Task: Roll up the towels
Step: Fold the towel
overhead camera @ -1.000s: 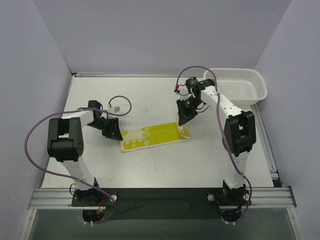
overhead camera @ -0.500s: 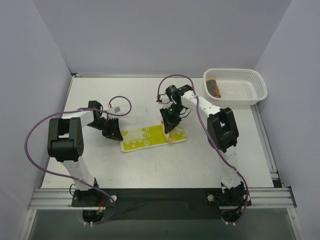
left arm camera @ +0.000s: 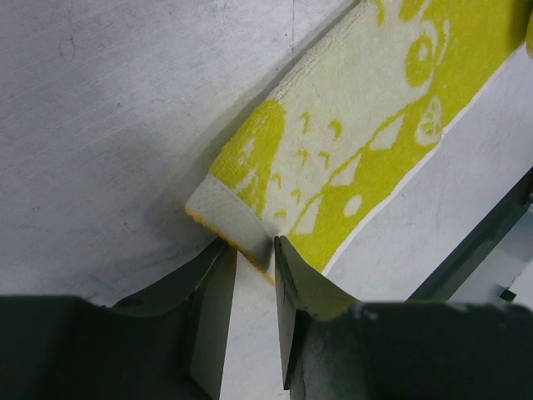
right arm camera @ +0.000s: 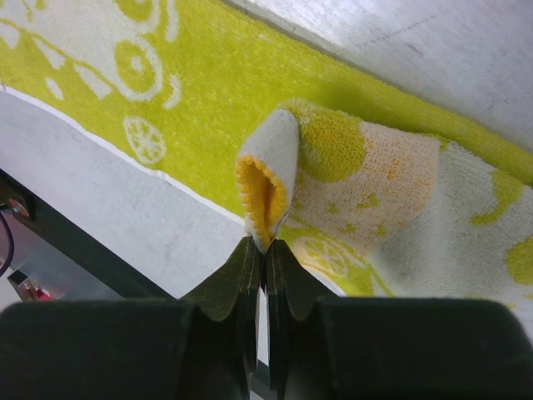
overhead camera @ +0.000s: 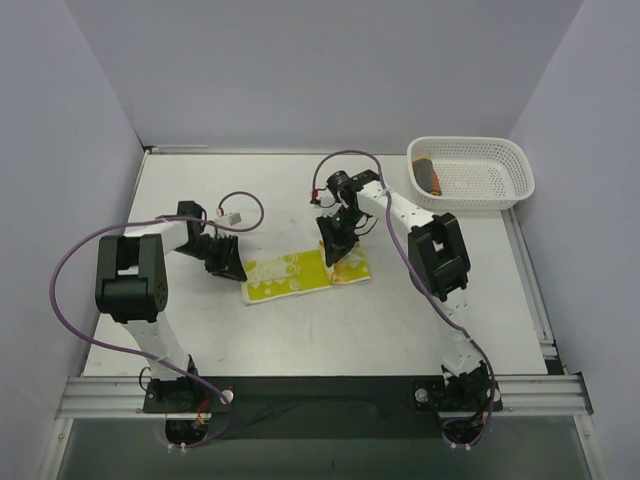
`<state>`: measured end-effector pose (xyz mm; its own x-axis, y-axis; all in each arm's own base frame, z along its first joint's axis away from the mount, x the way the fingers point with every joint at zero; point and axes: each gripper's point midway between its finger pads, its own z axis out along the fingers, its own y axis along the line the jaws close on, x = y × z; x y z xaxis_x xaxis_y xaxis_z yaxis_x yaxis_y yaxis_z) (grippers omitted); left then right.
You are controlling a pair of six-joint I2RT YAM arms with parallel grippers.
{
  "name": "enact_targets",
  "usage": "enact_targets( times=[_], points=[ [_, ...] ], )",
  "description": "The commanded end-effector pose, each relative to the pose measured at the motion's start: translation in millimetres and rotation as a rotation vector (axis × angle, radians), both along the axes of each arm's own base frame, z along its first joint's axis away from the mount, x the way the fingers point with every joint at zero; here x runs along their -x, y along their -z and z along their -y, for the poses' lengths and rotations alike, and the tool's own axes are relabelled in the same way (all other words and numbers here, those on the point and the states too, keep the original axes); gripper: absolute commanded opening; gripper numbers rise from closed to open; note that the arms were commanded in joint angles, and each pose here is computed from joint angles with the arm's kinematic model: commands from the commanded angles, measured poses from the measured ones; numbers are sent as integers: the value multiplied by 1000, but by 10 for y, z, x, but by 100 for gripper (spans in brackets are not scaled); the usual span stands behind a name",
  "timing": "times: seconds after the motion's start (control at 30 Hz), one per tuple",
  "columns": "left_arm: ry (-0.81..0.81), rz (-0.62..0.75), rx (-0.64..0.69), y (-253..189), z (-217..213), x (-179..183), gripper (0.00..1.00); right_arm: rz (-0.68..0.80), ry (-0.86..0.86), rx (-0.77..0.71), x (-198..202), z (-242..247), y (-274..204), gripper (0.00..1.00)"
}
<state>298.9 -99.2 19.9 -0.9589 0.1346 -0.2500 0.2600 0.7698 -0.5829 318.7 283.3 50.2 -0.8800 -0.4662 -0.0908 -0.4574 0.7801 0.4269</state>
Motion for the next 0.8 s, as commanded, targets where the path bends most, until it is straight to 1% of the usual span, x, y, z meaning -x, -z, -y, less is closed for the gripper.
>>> enact_targets(
  times=[0.0,0.13,0.2,0.23,0.27,0.37,0.4,0.43,0.47,0.5,0.57,0.63,0.7,0.73,0.77],
  points=[
    [20,-2,-10,83,3,11,36,-41,-14,-8,92,-115,-9,0],
    [19,16,-12,31,-9,-9,40,-60,-33,-8,175,-155,25,1],
    [26,33,-2,-29,-5,-31,41,-65,-38,-19,198,-169,8,12],
    [32,44,9,-71,5,-41,42,-63,-37,-27,191,-170,-29,19],
    [43,73,15,-164,4,-56,44,-58,-32,-38,171,-164,-68,23],
    [76,150,34,-397,29,-45,47,-12,-20,-120,50,-129,-371,27],
    [85,172,36,-457,42,-37,47,18,-19,-163,18,-119,-559,33],
    [97,210,36,-561,53,-29,47,36,-15,-183,-29,-70,-645,34],
    [111,228,35,-592,60,-1,47,54,8,-201,-116,14,-728,34],
    [148,240,35,-622,159,47,47,80,21,-219,-170,74,-836,34],
    [179,263,12,-655,211,86,47,104,58,-219,-305,252,-873,32],
    [220,248,-7,-593,311,144,45,99,81,-204,-380,335,-807,27],
    [225,226,-6,-544,371,152,40,98,72,-166,-436,441,-640,23],
    [223,194,-6,-473,402,166,38,94,68,-150,-443,461,-569,20],
    [218,184,-8,-442,407,152,37,84,65,-140,-443,471,-505,19]
  ],
)
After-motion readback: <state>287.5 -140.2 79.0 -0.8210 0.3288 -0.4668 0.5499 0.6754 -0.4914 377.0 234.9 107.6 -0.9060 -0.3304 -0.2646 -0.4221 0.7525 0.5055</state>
